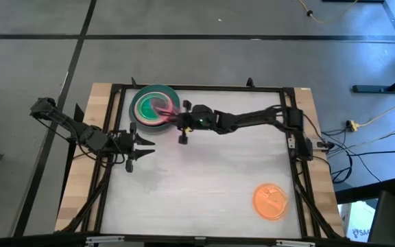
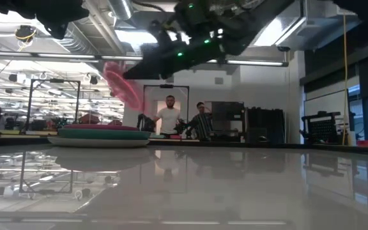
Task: Stack plastic plates
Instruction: Stack the light pink plate on the light blue plate
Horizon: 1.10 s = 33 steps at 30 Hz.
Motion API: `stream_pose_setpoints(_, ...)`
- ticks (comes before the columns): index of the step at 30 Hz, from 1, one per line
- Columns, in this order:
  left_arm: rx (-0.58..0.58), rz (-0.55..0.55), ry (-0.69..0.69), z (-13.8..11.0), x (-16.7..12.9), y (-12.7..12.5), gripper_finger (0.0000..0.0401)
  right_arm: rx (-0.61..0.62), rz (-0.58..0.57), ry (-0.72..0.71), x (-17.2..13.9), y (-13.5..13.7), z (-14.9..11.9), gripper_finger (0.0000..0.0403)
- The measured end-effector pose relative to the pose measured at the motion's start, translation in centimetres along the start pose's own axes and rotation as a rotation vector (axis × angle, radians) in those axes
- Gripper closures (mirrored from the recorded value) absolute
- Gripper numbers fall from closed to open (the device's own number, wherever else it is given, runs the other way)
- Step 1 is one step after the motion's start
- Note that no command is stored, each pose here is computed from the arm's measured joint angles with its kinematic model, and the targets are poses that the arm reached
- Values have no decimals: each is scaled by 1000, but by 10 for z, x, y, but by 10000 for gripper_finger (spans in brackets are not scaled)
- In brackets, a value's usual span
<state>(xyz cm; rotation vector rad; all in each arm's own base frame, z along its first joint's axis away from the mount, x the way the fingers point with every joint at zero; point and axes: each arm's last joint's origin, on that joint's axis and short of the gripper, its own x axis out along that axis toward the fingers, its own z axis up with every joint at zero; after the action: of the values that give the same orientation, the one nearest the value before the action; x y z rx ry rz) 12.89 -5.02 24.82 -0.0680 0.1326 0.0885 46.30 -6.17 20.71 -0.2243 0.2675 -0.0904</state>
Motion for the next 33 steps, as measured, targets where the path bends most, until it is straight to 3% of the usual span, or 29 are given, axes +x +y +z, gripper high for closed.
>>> stream_pose_setpoints(16,-7,2,-12,1,0,0,289,44,-80,-14,73,-36,-31,402)
stream_pose_setpoints(25,-6,2,-12,1,0,0,289,57,-79,-18,96,-37,-46,401)
stream_pose_setpoints(29,-6,2,-12,1,0,0,289,72,-79,-22,97,-37,-47,373)
stream_pose_setpoints(33,-6,3,-12,1,0,0,289,110,-79,-23,97,-37,-47,316)
